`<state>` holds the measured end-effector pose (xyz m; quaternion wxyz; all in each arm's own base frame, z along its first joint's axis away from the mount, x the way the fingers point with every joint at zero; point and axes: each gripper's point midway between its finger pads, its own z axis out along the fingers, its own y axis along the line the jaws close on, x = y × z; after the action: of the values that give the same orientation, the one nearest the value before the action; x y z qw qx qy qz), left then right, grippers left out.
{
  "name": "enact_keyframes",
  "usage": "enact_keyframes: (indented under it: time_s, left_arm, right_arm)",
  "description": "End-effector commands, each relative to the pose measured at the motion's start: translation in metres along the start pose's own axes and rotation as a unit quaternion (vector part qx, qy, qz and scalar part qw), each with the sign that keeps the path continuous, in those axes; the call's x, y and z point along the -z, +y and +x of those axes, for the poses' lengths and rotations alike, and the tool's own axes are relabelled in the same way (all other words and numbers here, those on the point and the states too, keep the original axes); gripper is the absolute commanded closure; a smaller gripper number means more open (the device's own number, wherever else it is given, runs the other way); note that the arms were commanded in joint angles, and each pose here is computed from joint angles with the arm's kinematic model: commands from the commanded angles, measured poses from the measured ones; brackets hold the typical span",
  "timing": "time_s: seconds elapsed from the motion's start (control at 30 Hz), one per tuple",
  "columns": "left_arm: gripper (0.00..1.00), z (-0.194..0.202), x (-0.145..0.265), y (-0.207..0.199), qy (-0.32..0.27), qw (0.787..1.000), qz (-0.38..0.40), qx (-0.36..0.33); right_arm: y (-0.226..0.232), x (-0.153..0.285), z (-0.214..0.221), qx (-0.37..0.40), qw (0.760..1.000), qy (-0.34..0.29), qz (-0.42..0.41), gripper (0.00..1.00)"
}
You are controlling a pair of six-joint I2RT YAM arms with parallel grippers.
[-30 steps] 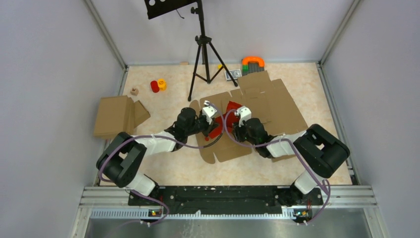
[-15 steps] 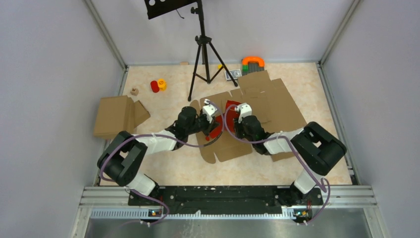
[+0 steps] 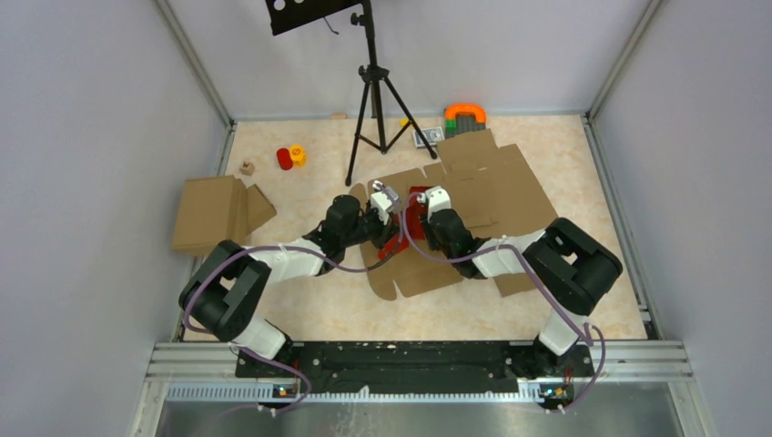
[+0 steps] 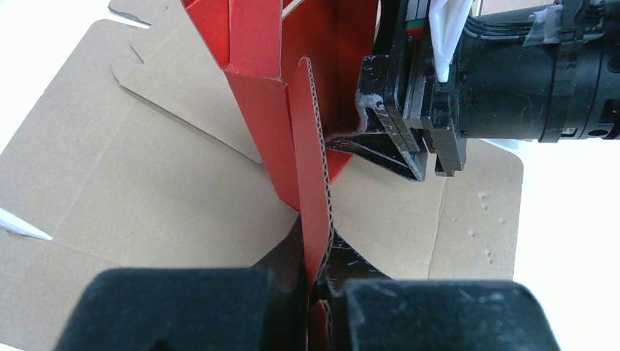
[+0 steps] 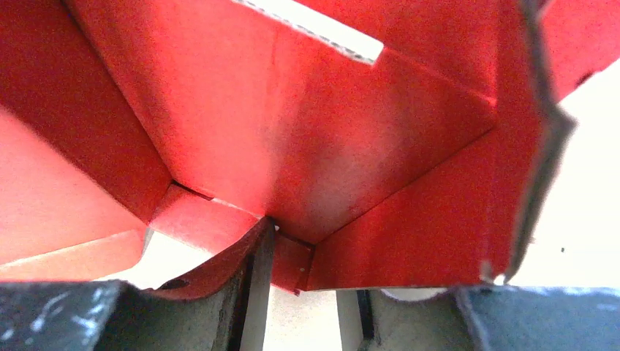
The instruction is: Fold the paper box
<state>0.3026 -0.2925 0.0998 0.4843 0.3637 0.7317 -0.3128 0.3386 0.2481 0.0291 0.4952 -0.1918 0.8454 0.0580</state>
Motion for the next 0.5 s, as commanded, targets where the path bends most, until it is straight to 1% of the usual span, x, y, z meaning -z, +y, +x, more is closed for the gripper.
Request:
enact_keyframes:
  time_s: [0.0,0.07,0.13,0.37,0.4,0.47]
  left_arm:
    - [1.00,0.016,-0.003,-0.043,0.034,0.995,0.095,0.018]
    - [1.00,0.017,-0.003,-0.043,0.034,0.995,0.093,0.018]
    - [1.00,0.016,-0.003,-0.043,0.034,0.995,0.092,0.018]
    - [1.00,0.017,-0.002,-0.038,0.036,0.996,0.078,0.015]
    - [1.00,0.017,-0.002,-0.038,0.036,0.996,0.076,0.014]
    - [1.00,0.017,-0.002,-0.037,0.035,0.996,0.075,0.012]
  right_arm:
    - [0.034,0.006,0.025,0.046,0.996,0.039,-0.070,0.65]
    - [0.036,0.009,0.020,0.044,0.996,0.030,-0.078,0.61]
    - [0.038,0.011,0.013,0.036,0.996,0.021,-0.084,0.60]
    - [0.038,0.018,-0.015,-0.016,0.997,-0.010,-0.073,0.66]
    - [0.037,0.020,-0.019,-0.024,0.997,-0.015,-0.071,0.65]
    - [0.038,0.021,-0.024,-0.035,0.996,-0.023,-0.074,0.59]
